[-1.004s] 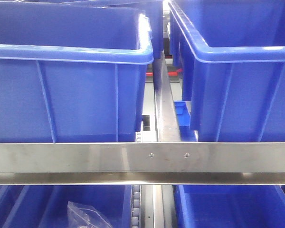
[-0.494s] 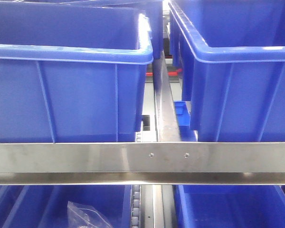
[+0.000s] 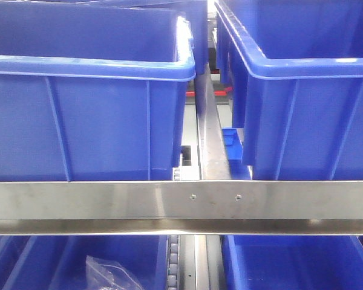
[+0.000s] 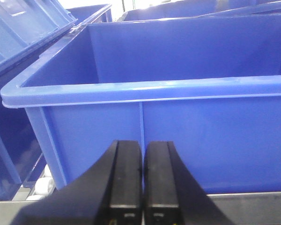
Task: Place yellow foam block on left shelf second layer
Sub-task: 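Open the right gripper to release the cube into the bin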
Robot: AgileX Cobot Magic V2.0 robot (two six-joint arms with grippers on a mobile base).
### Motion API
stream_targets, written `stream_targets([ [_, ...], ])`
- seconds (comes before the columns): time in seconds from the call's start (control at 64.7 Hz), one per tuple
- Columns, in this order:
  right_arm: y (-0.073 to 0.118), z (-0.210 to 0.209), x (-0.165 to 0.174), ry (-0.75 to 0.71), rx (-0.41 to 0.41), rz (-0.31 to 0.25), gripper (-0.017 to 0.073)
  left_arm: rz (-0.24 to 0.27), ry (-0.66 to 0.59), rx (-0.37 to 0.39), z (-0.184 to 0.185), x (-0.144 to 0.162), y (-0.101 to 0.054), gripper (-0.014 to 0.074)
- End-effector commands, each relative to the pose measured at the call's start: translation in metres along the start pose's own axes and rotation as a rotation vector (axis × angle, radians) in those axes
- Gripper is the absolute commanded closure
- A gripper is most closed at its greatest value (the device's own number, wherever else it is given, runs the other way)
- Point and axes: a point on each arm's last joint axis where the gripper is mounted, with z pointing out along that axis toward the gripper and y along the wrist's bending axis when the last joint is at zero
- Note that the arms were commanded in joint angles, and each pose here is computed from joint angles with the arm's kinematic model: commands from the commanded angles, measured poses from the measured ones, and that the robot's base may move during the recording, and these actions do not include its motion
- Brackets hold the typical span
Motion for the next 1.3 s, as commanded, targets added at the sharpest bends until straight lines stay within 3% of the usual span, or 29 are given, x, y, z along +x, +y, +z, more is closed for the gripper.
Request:
stream_targets([
  [0.0,0.0,-0.001,-0.03,-0.148,-0.001,0.0,-0.0071,-0.011,-0.081,0.015,-0.001,-0.002,-0.001,0.0457],
  [0.232,0.001,0.0,-0.035,-0.158,-0.002,0.0,-0.007,-0.011,-0.081,0.015,-0.001,-0.002,-0.001,0.0457],
  [0.324,0.001,-0.003,-0.037,-0.166,-0.003,0.001,-0.0029,-0.011,-0.081,0.015,-0.001,-0.002,-0.001,0.0457],
  [0.602,0.002,-0.021,-0.046,-0.178,-0.009,0.0,0.0511,-0.011,-0.081,0.015,-0.001,-0.002,-0.001,0.0457],
  [0.757,0.002,-0.042,-0.04,-0.203,-0.01,-0.003,0.0504,-0.011,-0.081,0.015,-0.001,-0.002,-0.001,0.0457],
  [0.927,-0.002,-0.067,-0.011,-0.226,-0.006,-0.044,0.0504,-0.011,-0.081,0.015,-0.001,-0.002,-0.001,0.0457],
  [1.282,-0.008,-0.121,0.047,-0.295,-0.005,-0.045,0.0504,-0.011,-0.081,0.015,-0.001,-0.002,-0.001,0.0457],
])
